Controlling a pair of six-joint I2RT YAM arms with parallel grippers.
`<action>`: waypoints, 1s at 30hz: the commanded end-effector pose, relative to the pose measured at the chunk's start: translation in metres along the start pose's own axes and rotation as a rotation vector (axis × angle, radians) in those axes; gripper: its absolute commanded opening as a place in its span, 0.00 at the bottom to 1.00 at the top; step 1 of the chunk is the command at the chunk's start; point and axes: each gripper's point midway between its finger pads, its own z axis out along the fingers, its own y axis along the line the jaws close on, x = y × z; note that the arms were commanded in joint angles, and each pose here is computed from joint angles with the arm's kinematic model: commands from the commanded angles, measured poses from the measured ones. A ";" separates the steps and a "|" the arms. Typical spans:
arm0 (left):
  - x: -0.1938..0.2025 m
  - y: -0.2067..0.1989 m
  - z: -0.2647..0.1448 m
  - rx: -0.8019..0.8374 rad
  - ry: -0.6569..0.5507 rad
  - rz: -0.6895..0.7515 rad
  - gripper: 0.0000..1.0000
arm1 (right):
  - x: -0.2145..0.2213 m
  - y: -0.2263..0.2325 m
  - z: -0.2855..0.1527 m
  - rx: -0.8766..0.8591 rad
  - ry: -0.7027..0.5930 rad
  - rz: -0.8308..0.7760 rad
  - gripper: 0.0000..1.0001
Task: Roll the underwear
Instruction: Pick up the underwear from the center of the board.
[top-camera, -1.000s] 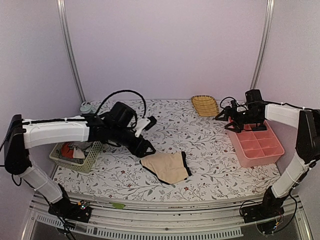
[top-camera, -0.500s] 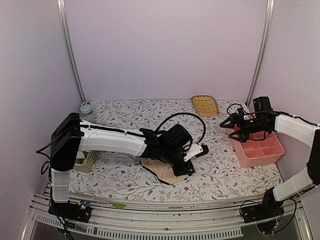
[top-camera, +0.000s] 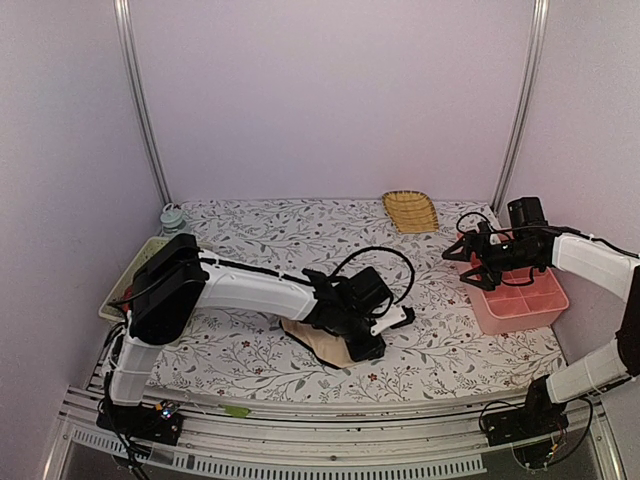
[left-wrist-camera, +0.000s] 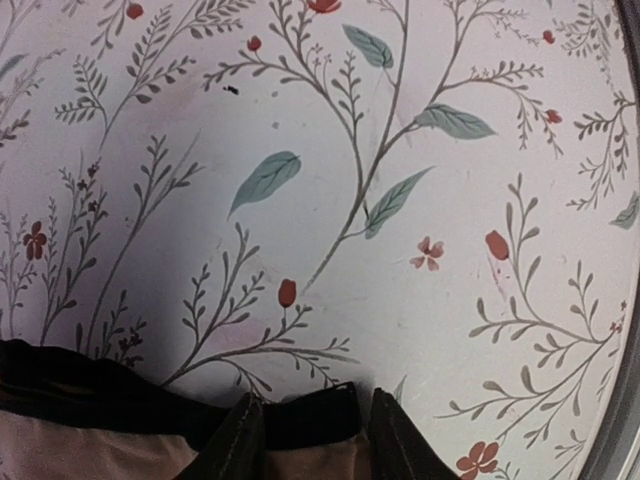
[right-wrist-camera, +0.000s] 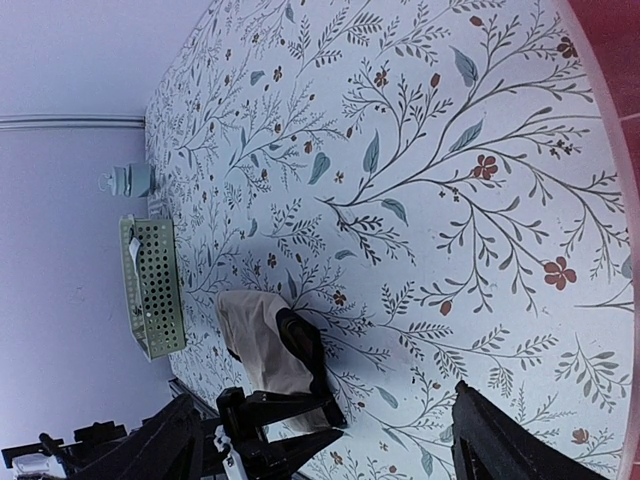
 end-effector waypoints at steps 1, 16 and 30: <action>0.015 -0.010 0.008 0.055 0.058 0.015 0.34 | 0.000 -0.002 0.000 0.008 -0.003 -0.003 0.86; 0.023 -0.026 0.010 0.080 0.110 0.119 0.26 | 0.000 -0.002 -0.002 0.012 -0.013 0.012 0.86; -0.074 0.013 -0.116 0.117 -0.285 -0.043 0.00 | 0.008 -0.009 0.000 0.013 0.002 0.026 0.82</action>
